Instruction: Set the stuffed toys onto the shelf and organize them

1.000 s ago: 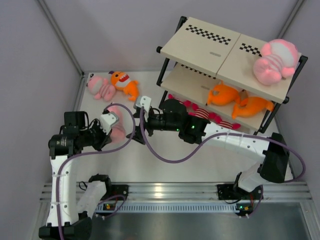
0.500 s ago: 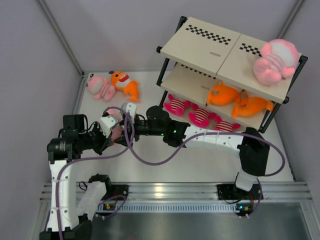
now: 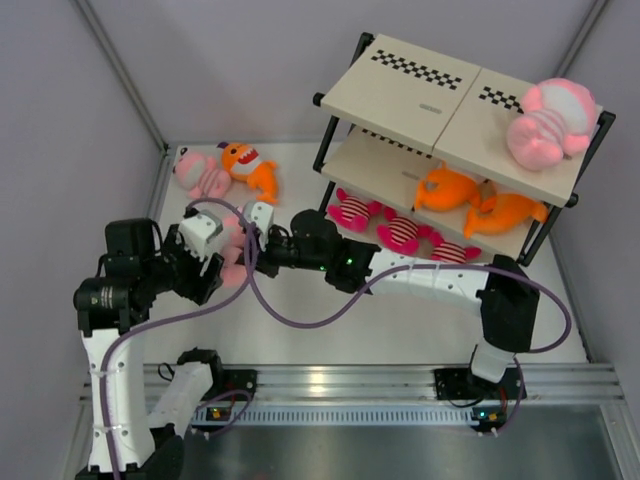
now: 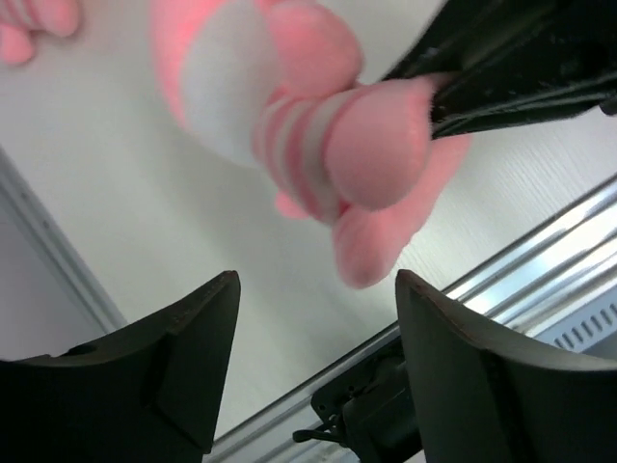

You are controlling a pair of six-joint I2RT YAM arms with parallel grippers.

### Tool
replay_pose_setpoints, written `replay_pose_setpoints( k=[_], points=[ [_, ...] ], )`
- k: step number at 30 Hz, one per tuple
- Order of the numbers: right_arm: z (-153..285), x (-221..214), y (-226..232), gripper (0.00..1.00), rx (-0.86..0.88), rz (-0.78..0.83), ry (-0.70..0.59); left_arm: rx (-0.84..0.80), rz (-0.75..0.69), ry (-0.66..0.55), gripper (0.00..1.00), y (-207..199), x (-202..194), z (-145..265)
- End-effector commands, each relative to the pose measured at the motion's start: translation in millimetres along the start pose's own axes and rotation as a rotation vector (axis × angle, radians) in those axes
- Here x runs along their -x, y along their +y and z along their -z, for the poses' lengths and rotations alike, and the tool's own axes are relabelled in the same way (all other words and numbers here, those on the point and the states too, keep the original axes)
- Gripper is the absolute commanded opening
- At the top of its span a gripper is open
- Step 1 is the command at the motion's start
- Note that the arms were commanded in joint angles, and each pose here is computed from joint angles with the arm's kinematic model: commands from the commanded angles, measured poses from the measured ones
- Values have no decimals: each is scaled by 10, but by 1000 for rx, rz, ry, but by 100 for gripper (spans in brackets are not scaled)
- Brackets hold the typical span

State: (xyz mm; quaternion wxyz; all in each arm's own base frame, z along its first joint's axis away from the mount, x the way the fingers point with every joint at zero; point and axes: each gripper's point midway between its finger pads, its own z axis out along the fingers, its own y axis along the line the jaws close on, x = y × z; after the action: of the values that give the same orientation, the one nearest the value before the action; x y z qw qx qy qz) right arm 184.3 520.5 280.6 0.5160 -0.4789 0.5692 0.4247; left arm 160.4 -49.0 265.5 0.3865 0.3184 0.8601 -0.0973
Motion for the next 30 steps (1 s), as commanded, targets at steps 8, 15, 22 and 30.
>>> replay_pose_setpoints(
  k=[8, 15, 22, 30],
  points=[
    [864, 1720, -765, 0, -370, 164, -211, 385, 104, -99, 97, 402, 447, 814],
    [1650, 2702, -1437, 0, -651, 220, -394, 415, 87, -83, 98, 426, 442, 909],
    [2638, 2908, -2105, 0, -1024, 207, -477, 338, 88, -61, 98, 346, 370, 732],
    [3444, 2460, -2480, 0, -1237, 73, -474, 309, 83, -60, 98, 297, 342, 688]
  ],
)
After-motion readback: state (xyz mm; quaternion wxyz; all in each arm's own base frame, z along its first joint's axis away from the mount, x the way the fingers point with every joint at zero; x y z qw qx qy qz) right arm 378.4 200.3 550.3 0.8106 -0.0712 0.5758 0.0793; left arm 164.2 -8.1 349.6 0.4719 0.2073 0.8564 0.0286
